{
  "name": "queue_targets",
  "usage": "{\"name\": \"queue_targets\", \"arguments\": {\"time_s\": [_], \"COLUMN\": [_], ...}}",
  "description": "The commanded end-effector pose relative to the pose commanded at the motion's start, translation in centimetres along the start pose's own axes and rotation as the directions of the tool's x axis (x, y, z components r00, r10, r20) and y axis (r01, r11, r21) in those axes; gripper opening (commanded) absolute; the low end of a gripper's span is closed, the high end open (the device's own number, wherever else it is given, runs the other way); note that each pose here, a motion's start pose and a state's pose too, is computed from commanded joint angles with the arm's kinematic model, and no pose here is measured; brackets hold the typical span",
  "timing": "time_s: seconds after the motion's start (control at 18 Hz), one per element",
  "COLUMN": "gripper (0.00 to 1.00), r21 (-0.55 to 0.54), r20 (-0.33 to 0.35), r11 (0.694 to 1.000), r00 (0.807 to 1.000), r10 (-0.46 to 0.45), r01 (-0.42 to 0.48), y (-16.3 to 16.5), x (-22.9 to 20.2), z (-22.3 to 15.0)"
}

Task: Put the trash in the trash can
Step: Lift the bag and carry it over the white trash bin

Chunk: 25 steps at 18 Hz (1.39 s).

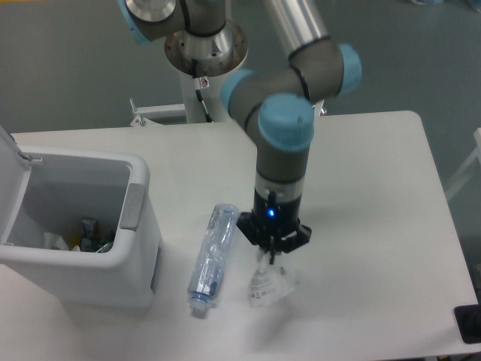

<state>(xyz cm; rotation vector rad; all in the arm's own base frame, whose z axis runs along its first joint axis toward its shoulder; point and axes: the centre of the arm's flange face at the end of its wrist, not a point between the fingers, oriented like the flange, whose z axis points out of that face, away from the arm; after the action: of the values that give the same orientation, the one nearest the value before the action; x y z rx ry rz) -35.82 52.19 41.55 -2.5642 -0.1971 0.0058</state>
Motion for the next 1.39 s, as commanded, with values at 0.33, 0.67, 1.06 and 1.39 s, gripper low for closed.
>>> {"name": "queue_targets", "arguments": {"time_s": [0.33, 0.67, 1.06, 1.39], "gripper": [0.0, 0.0, 0.05, 0.61], "r21": [0.224, 0.283, 0.267, 0.232], "r20": [-0.084, -0.177, -0.262, -0.296], "r11": [0.974, 0.959, 0.963, 0.972], "r00": [0.996, 0.984, 0.96, 0.948], "r10": [0.002, 0.033, 0.097, 0.117], "r01": [0.017, 0.018, -0.024, -0.048], "y": [-4.2, -5.5, -5.4, -4.4], "x": [4.3, 9.5, 18.1, 19.5], "z": [-8.9, -10.9, -10.4, -7.4]}}
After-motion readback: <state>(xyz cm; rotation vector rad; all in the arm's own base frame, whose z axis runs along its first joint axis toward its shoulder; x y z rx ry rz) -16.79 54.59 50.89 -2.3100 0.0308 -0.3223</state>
